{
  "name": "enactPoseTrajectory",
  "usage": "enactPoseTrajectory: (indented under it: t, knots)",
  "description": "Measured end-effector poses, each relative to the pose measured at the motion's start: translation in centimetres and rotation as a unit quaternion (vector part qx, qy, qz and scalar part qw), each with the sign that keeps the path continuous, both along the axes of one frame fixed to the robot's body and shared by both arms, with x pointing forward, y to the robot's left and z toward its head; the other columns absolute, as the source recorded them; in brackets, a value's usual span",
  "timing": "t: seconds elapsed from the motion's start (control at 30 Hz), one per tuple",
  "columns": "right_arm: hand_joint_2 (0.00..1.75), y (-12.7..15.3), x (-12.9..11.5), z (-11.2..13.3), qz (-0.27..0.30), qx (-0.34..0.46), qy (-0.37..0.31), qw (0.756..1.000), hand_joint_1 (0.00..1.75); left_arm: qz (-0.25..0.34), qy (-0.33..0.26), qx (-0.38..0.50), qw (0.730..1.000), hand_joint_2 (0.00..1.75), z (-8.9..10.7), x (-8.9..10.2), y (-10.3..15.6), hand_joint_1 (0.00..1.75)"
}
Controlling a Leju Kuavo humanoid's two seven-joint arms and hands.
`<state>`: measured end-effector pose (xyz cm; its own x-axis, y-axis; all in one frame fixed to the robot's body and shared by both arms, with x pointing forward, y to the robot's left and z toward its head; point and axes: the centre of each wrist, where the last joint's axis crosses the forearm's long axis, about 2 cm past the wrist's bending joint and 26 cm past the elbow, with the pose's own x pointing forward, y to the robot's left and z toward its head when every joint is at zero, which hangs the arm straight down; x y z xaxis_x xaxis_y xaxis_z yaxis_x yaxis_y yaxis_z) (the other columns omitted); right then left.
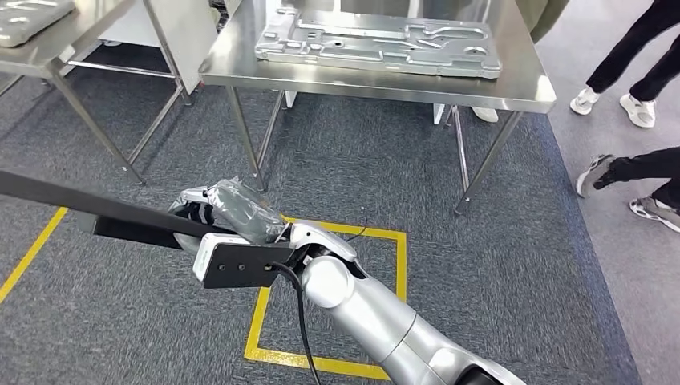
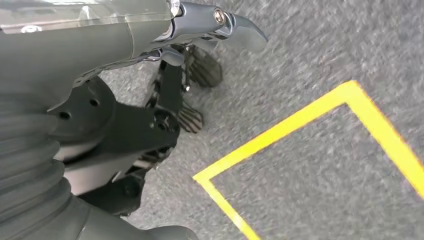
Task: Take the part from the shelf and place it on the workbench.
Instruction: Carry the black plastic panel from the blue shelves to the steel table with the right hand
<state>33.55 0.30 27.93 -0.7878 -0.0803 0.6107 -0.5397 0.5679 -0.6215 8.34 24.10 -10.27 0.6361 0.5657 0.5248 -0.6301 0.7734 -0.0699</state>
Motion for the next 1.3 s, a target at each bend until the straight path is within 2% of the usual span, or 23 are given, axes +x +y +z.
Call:
enactPoseTrajectory:
  t: [1.3]
  knots:
    - [1.75,0.05,-0.20,0.16,-0.005,0.000,-0.006,1.000,1.43,-0.006,-0.003,-0.007,1.000,1.75,0.16,0.55,-0.49,0.00]
